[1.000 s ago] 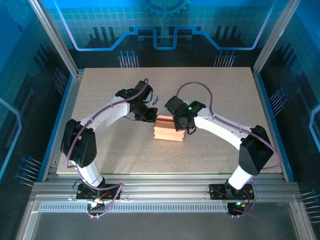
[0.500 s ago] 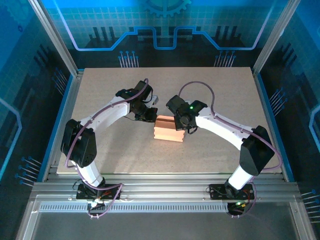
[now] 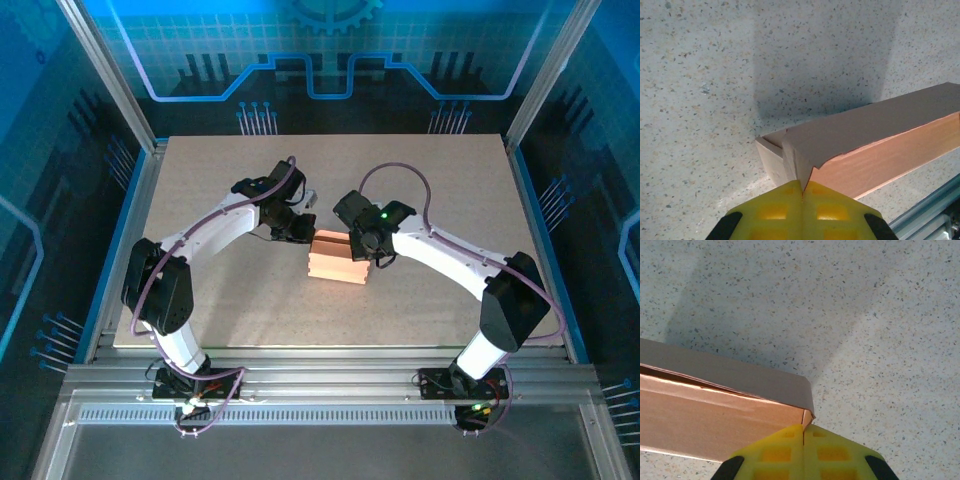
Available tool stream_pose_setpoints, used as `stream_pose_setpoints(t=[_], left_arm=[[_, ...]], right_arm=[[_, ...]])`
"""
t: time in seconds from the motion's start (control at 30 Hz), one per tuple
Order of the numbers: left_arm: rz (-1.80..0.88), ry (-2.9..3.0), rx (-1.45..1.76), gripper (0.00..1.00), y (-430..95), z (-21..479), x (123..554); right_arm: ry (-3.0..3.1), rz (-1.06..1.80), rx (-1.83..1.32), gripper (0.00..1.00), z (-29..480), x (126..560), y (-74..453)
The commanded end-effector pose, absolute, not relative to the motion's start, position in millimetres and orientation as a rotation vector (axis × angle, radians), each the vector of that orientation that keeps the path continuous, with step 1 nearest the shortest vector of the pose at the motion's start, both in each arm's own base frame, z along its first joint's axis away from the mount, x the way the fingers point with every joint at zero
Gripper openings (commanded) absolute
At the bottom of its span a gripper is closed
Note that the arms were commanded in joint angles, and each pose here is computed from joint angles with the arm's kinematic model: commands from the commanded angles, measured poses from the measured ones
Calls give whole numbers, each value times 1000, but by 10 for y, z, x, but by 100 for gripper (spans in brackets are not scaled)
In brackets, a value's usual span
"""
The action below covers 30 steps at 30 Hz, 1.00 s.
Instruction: Fold the paper box
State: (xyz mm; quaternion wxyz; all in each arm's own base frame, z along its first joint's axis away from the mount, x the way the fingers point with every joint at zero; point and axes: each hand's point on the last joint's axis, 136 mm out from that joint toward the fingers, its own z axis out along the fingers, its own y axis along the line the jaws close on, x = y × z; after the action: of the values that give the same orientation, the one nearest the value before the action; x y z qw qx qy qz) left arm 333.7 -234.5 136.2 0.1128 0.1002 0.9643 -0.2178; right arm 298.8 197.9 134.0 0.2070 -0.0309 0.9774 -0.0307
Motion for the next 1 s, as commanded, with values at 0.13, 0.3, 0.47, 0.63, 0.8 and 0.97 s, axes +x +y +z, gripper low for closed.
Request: stream_pose_setpoints(t=[0.13,0.3,0.47,0.63,0.8,0.97], left_arm=[[-791,2811,261,0,-2462,1490,3305],[-849,2791,203,0,-2468,1536,3359],[-867,2790,205,0,-2501,1486,3384],[-845,2773,220,0,-2484,1433,3410],[-873,2770,185,0,-2509,1415,3399],[-876,2737,144,0,-2482,1474,3401]], right_arm=[[2680,-116,-103,0,1339,2963,1959],[2614,-100,-101,0,1390,3010,1959],[2586,-103,-114,0,1413,3012,1981],[2543,-86,-114,0,1464,3044,2022],[2495,-89,-131,0,1543,3049,2072],[2447,-68,-139,0,1604,3081,2128]])
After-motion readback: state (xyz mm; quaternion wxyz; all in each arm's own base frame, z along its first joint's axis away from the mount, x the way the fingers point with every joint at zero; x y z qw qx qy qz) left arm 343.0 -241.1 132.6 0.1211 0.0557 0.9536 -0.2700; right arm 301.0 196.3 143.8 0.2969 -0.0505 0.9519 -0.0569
